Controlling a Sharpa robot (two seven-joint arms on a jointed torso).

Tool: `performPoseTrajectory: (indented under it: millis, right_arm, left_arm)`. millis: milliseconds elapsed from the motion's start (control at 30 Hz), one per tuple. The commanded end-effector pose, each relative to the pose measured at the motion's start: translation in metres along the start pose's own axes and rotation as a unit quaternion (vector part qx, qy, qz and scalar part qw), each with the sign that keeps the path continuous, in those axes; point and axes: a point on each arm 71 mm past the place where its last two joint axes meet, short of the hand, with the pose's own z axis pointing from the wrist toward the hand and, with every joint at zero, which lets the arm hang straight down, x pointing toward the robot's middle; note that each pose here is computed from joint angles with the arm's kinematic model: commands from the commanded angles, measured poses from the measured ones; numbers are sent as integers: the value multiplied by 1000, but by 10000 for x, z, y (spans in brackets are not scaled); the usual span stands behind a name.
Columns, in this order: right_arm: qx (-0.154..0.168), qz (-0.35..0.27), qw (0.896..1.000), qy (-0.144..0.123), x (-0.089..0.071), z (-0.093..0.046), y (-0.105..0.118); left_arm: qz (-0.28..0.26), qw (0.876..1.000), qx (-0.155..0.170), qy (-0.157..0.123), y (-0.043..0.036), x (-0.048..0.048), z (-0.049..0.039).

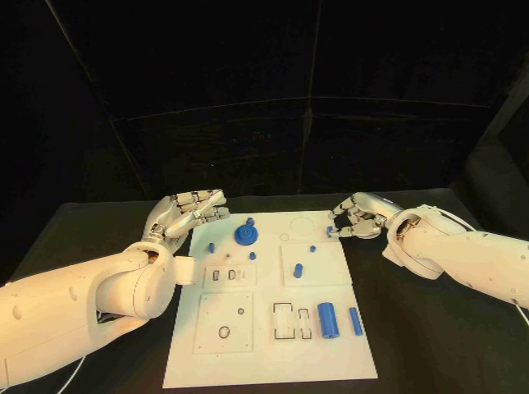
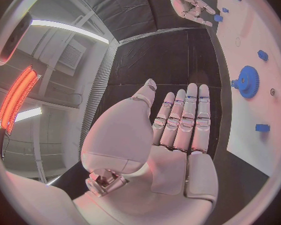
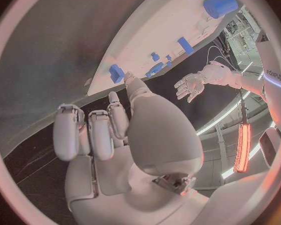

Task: Assemble the parts on the task board

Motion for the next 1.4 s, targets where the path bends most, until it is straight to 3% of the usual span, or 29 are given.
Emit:
performPoseTrajectory:
  millis: [33, 1400]
  right_arm:
    - [0, -5, 1000, 17, 44, 6, 4]
    - [16, -7, 999, 39, 140, 77, -5]
  left_arm:
    - [-3, 1000, 6, 7, -17, 14, 6]
    - [-4, 1000, 1, 8, -9, 14, 7]
